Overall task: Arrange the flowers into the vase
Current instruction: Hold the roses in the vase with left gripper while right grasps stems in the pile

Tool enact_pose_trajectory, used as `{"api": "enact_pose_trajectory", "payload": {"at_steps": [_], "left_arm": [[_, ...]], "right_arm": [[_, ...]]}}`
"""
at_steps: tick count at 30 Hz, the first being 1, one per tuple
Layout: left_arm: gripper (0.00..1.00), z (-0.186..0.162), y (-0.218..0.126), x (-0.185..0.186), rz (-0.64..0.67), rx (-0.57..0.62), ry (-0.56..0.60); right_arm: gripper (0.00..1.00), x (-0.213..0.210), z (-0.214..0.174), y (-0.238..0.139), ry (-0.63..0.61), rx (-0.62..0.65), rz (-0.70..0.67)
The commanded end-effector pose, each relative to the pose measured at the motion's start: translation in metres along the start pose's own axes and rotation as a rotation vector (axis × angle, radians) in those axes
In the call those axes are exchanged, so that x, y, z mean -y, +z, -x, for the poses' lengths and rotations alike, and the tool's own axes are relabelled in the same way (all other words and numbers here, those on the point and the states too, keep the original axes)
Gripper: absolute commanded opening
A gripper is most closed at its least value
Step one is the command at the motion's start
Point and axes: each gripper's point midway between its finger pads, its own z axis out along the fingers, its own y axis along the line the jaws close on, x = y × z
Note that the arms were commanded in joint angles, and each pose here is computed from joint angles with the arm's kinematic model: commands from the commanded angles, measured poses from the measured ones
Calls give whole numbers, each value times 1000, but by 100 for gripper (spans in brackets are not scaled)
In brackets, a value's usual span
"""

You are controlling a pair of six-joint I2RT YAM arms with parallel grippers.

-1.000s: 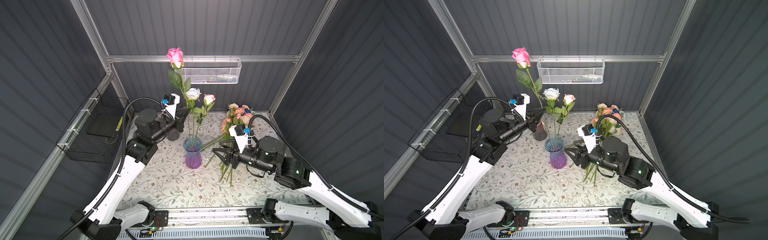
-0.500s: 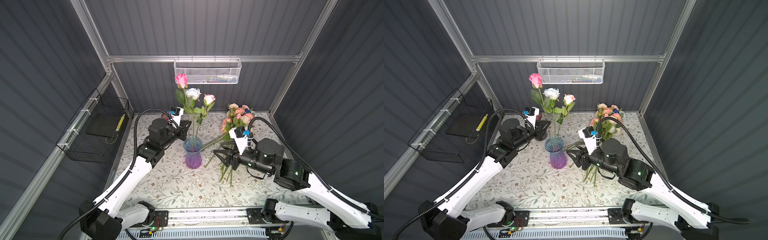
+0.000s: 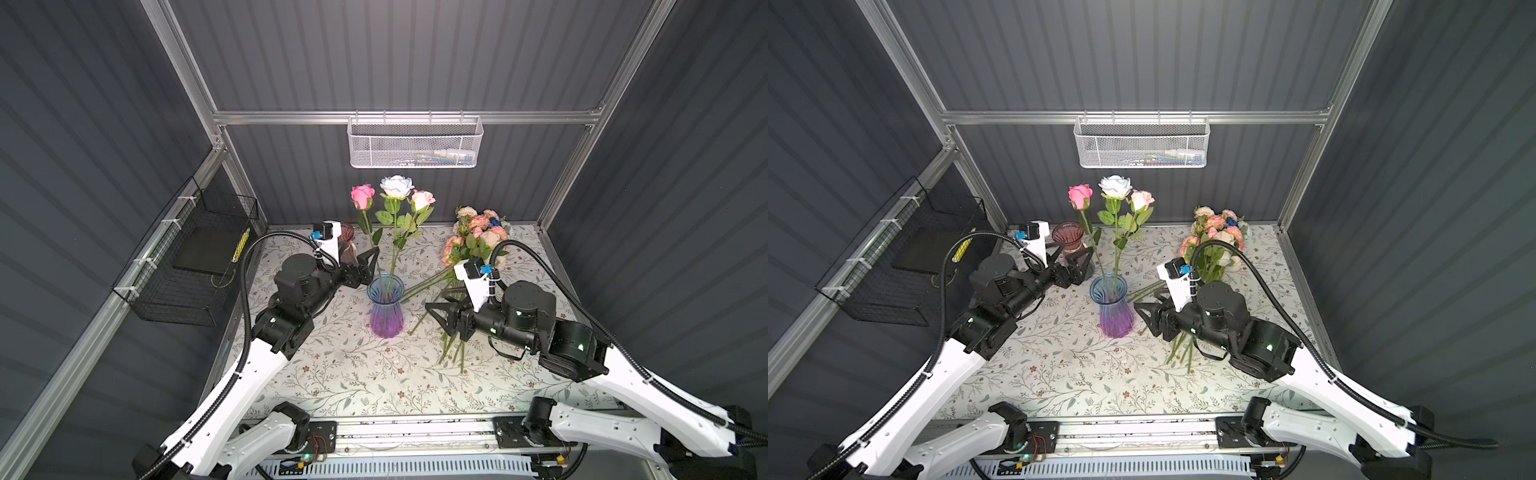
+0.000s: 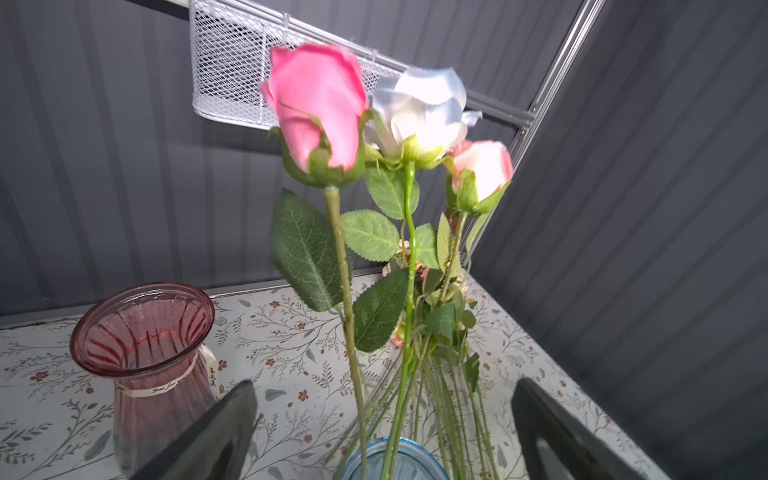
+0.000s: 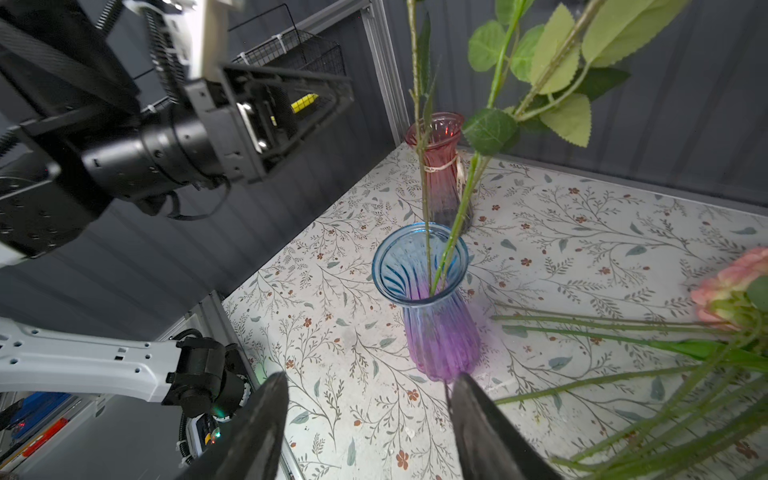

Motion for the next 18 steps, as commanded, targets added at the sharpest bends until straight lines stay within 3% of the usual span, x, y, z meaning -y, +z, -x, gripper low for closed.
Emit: {"api": "enact_pose_trajectory", "payload": {"at_steps": [1,9,18], "left_arm": [[100,15,-16,-3,32,40,-48],[100,15,-46,-5,47,78,-113],[100,-15,-64,-10,65,2,-150]], "right_arm": [[64,21,-17,6,74,-24,-46],[51,103,-78,31,365,-126,-185],[44,208,-143,46,575,-292,-506]]}}
